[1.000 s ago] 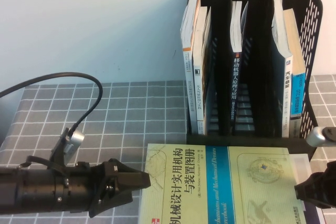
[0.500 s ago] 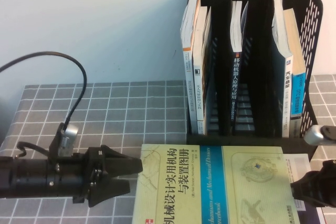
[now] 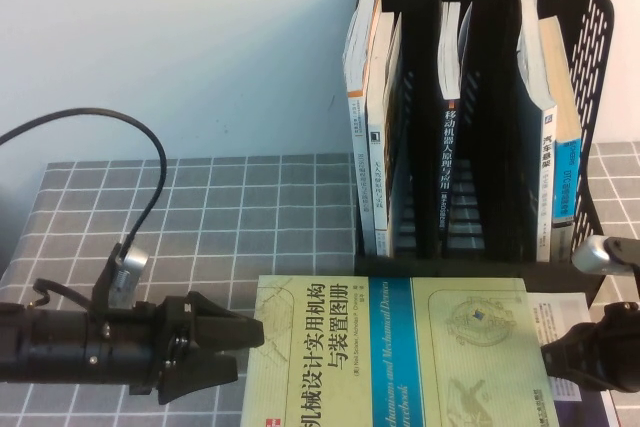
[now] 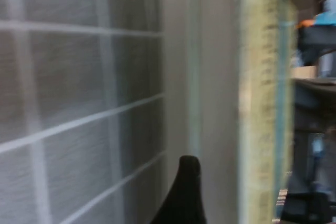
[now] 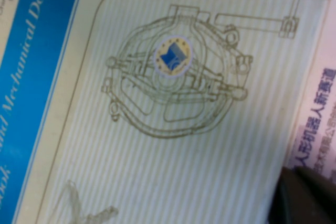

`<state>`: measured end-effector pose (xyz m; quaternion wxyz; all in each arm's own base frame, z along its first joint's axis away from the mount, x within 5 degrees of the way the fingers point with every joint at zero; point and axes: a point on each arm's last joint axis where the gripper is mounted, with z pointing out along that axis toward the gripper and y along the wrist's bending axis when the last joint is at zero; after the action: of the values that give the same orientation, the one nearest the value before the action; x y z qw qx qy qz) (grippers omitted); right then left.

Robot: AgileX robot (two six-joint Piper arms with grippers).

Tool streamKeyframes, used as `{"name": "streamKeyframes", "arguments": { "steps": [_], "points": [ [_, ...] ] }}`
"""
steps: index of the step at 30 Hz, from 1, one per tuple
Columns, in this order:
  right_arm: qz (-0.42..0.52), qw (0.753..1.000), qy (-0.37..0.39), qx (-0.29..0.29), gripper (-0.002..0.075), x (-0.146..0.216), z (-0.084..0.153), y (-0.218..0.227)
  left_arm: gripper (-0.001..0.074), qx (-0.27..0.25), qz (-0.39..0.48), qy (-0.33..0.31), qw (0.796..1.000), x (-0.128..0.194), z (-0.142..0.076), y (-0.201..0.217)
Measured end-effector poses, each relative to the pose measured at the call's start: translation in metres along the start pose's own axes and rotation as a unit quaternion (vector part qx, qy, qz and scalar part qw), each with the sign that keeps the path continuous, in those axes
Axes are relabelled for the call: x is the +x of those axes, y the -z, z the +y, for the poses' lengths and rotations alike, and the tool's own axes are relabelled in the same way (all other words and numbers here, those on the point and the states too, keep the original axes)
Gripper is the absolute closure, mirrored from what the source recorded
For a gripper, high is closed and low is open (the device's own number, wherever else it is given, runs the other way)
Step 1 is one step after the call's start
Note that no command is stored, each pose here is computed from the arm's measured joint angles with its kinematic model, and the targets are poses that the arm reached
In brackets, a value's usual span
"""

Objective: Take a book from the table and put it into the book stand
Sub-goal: Push book with right arm

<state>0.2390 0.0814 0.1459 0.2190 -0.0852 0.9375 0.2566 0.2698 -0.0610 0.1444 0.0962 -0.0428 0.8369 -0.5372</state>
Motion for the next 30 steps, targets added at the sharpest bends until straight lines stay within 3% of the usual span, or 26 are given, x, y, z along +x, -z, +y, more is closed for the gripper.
{"name": "streamKeyframes", "arguments": {
  "steps": [4,12,30],
  "points": [
    [0.005,1.0,-0.006,-0.009,0.0729,-0.001,0.0,-0.004,0.0126,-0.016,0.002,-0.003,1.0,0.0,0.004,-0.001],
    [0.013,1.0,-0.007,-0.023,0.0729,-0.001,0.0,-0.009,0.0126,0.006,0.01,0.0,1.0,0.002,0.001,-0.001],
    [0.013,1.0,-0.004,-0.023,0.0729,-0.001,-0.002,-0.01,0.014,0.071,0.034,0.083,0.993,0.001,0.033,-0.015]
  ]
}}
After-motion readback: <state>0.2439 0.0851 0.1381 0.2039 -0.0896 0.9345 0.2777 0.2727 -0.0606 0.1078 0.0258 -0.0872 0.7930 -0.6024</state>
